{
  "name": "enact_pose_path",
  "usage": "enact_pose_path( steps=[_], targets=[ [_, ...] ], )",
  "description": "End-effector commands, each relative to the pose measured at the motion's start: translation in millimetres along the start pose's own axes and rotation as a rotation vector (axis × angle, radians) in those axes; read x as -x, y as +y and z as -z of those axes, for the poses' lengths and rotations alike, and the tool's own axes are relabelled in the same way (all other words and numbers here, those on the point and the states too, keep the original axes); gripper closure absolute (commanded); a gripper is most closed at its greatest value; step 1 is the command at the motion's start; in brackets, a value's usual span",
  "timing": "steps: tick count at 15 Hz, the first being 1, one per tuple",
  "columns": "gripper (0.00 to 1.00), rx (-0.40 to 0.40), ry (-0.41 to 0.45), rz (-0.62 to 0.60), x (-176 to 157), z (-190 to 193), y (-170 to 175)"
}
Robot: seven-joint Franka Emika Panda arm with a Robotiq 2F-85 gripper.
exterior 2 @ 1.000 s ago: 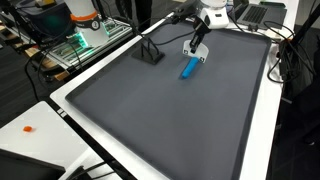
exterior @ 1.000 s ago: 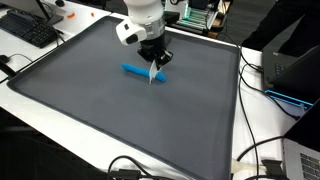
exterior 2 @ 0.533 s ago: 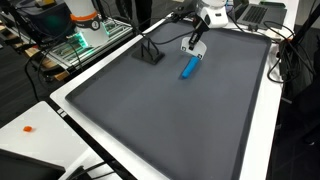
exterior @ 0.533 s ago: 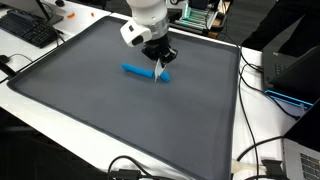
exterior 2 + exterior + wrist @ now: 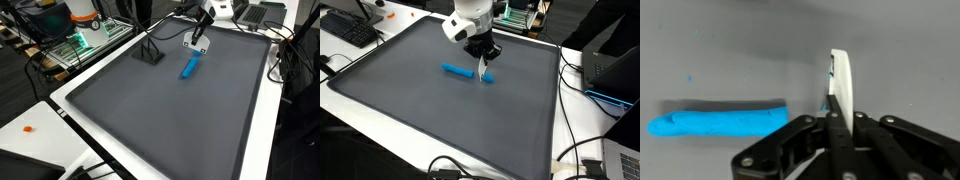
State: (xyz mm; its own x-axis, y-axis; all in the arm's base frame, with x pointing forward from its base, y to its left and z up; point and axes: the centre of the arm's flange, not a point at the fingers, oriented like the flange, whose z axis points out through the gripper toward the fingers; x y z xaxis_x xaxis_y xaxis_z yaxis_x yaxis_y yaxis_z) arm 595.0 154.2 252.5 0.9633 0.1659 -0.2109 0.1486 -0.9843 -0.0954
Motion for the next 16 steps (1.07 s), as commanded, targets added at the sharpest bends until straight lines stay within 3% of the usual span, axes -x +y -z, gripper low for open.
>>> enact_pose_path(
  steps=[1,6,16],
  targets=[
    [0.99,0.011,0.012,0.013,4.9,22.5,7.2],
    [0.99,0.046,0.051,0.007,3.9,35.1,23.5],
    [0.99,0.1,0.086,0.029,-1.1,22.4,44.3]
  ],
)
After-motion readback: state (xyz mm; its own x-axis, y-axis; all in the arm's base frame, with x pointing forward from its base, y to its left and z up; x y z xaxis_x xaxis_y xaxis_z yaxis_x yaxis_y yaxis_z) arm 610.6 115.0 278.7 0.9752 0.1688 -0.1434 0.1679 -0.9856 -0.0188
